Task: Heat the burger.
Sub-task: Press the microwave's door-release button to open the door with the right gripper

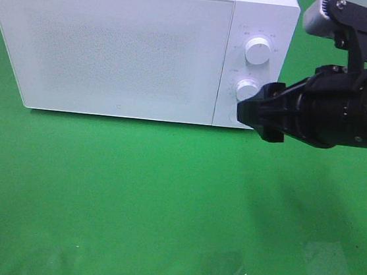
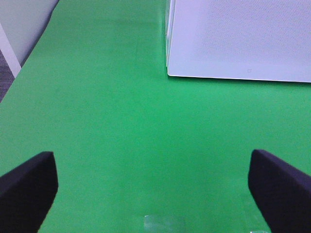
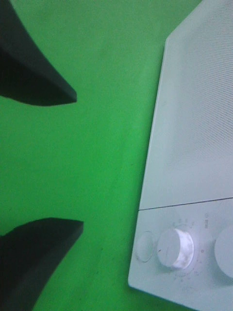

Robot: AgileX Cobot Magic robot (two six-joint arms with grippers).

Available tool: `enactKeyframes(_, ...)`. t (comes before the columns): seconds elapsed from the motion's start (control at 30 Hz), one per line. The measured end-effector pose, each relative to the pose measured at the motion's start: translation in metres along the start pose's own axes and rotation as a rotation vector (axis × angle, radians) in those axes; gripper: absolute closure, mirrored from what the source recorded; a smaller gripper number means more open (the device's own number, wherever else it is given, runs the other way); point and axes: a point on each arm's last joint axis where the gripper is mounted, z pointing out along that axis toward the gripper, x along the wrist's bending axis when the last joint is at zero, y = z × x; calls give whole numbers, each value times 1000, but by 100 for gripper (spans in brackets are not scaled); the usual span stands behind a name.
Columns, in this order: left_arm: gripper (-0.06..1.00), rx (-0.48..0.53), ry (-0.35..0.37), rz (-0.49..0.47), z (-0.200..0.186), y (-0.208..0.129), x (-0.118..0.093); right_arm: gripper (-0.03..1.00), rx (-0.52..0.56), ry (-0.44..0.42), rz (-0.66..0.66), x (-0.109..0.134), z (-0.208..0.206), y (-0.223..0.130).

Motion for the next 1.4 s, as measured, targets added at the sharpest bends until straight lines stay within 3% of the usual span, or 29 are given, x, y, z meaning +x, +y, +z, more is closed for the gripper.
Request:
enactKeyframes(0.23, -5, 0, 0, 0, 0, 0, 0, 25, 115, -82, -103, -7, -41, -5)
enactKeyframes(0.77, -5, 0, 0, 0, 0, 0, 0, 21, 208, -160, -188, -16, -105, -16)
enactKeyframes(1.13, -5, 0, 0, 0, 0, 0, 0, 21, 150, -196, -150, -27, -151, -40)
enactKeyframes(1.27, -5, 0, 0, 0, 0, 0, 0, 21, 71, -290, -53, -37, -178, -50)
enactKeyframes(1.4, -5, 0, 0, 0, 0, 0, 0, 21, -5, -345, -51, -39, -195, -61)
